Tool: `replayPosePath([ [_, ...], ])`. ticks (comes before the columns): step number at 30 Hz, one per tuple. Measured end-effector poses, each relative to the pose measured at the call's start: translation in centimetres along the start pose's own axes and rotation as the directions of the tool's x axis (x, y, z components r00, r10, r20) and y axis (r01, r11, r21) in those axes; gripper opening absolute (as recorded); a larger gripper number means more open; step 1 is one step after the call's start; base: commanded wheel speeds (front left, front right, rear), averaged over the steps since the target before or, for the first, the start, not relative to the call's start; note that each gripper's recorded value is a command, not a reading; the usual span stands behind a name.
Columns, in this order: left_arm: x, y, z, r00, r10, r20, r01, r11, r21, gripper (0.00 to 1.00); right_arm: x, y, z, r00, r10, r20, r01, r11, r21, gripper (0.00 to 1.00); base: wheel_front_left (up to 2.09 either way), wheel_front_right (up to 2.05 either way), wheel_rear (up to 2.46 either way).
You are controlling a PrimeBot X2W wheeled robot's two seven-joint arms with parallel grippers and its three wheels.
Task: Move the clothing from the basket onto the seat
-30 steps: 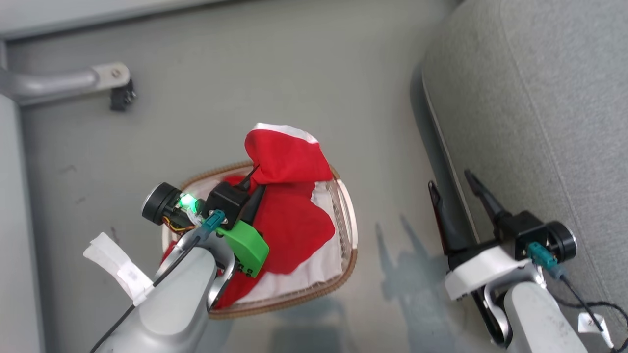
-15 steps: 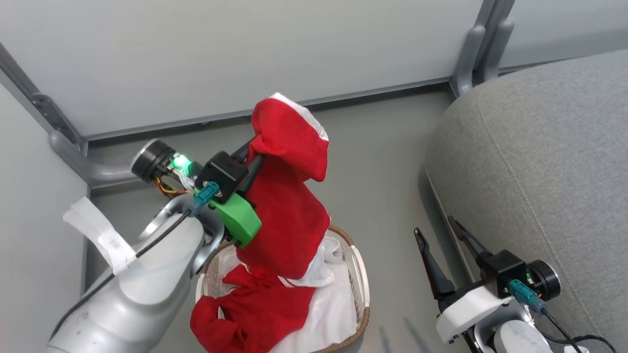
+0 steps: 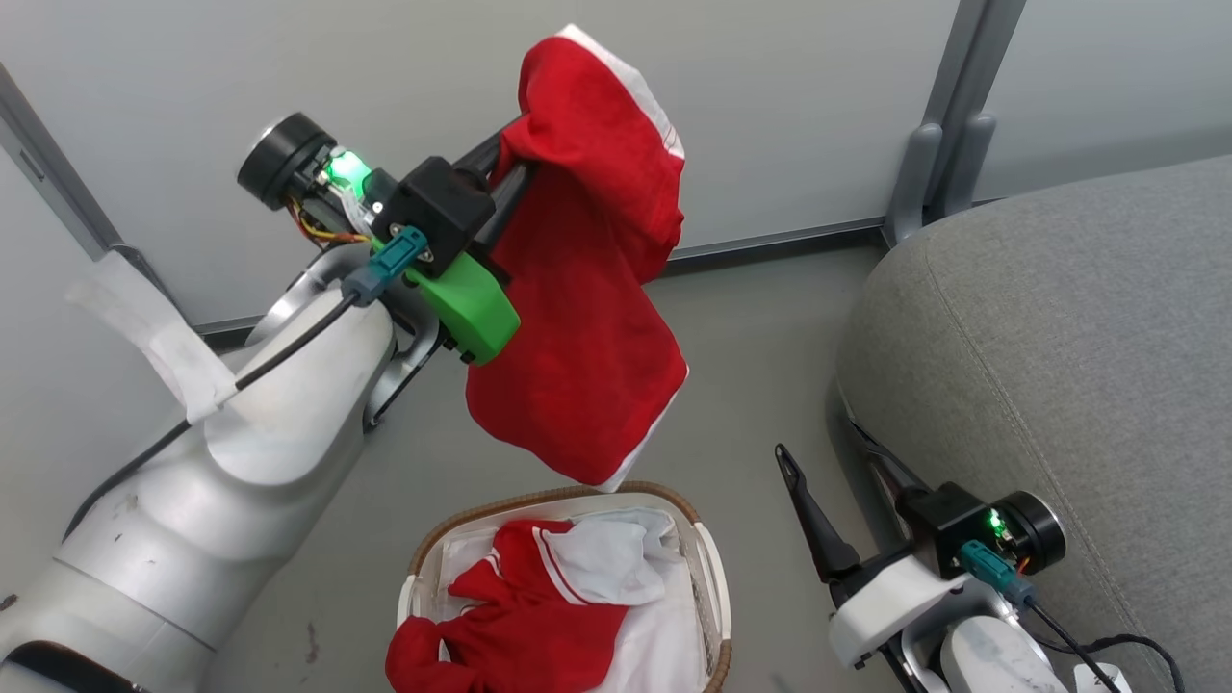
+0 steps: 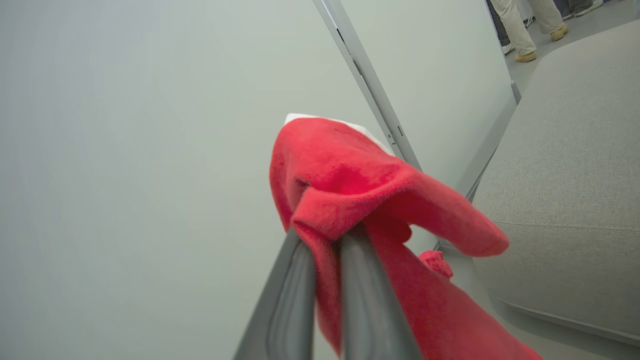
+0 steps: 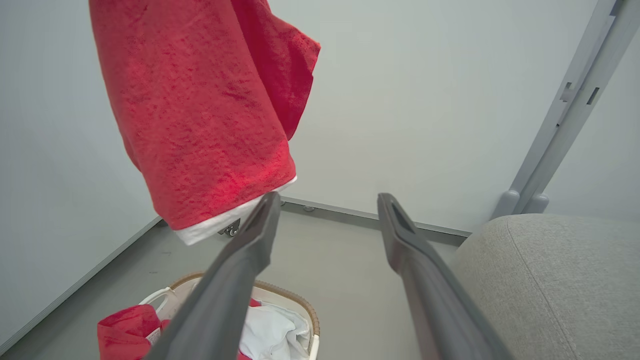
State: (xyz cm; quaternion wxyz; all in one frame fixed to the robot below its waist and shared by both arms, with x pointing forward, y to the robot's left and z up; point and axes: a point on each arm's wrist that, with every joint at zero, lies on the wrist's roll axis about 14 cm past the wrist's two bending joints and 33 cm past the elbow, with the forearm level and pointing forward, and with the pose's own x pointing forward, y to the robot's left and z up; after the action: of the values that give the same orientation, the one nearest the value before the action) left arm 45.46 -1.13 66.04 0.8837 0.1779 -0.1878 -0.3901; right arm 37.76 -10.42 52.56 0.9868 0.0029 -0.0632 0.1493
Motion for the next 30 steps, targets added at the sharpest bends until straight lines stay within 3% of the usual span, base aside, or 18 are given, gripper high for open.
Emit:
replayPosePath([
  [16,1.8,1.7,7.0,0.989,-0.019,0.149,0.004,0.995,0.098,0.00,2.1,2.6,0.6,0.995,0.104,0.006,-0.103,0.994,-0.043,1.00,0.00,0.00,0.00],
  [25,1.5,0.0,9.8,0.974,-0.063,0.216,0.038,0.992,0.120,0.00,3.6,3.4,1.7,0.994,0.103,0.045,-0.109,0.978,0.179,1.00,0.00,0.00,0.00],
  [30,1.2,-0.6,10.5,0.970,-0.078,0.231,0.049,0.990,0.129,0.00,4.4,5.1,2.6,0.986,0.154,0.066,-0.165,0.963,0.214,1.00,0.00,0.00,0.00],
])
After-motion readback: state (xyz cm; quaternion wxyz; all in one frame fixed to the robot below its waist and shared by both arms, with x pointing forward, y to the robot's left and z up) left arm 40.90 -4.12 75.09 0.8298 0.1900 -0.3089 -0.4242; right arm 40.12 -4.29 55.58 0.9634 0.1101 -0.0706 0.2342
